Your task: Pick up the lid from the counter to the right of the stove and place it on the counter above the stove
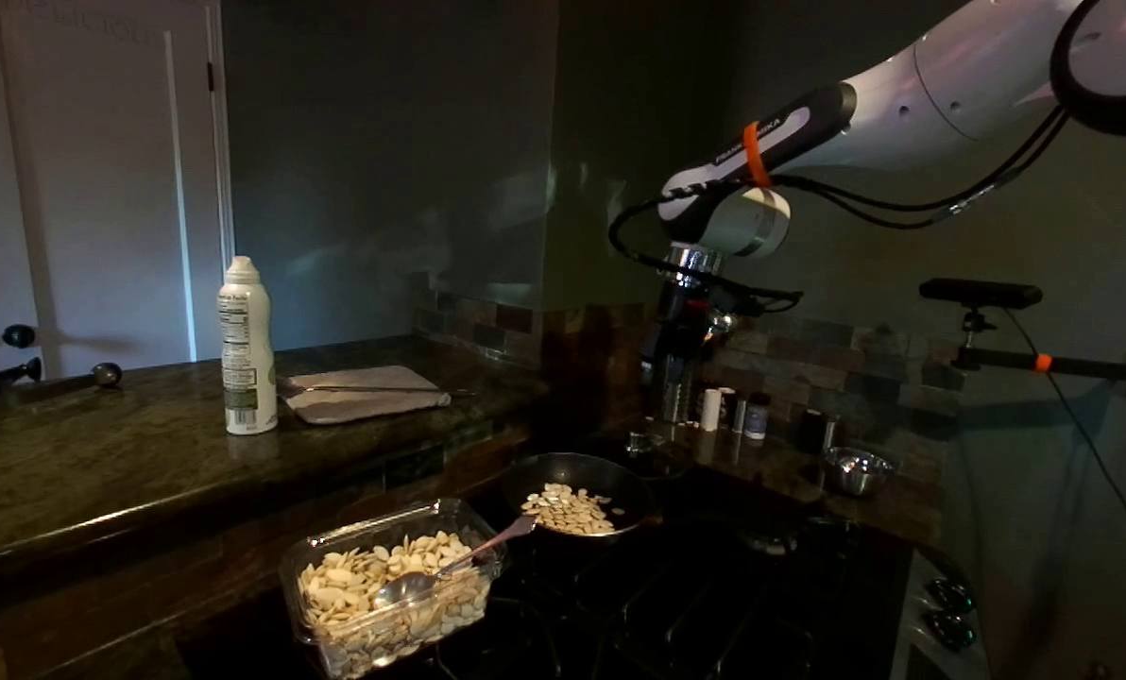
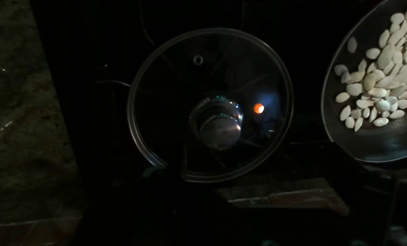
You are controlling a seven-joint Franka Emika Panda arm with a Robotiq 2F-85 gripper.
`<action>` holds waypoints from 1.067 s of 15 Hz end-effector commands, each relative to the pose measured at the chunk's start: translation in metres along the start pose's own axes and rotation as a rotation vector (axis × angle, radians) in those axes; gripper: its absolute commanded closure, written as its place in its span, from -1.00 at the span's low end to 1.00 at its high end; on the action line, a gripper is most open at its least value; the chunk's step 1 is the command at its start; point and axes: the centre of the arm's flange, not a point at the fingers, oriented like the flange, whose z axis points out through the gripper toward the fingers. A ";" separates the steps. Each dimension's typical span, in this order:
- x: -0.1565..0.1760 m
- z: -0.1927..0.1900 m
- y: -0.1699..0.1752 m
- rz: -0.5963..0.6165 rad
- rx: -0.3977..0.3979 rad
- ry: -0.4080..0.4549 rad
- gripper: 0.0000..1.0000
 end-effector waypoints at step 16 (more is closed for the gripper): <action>0.030 0.080 0.015 0.112 -0.199 0.119 -1.00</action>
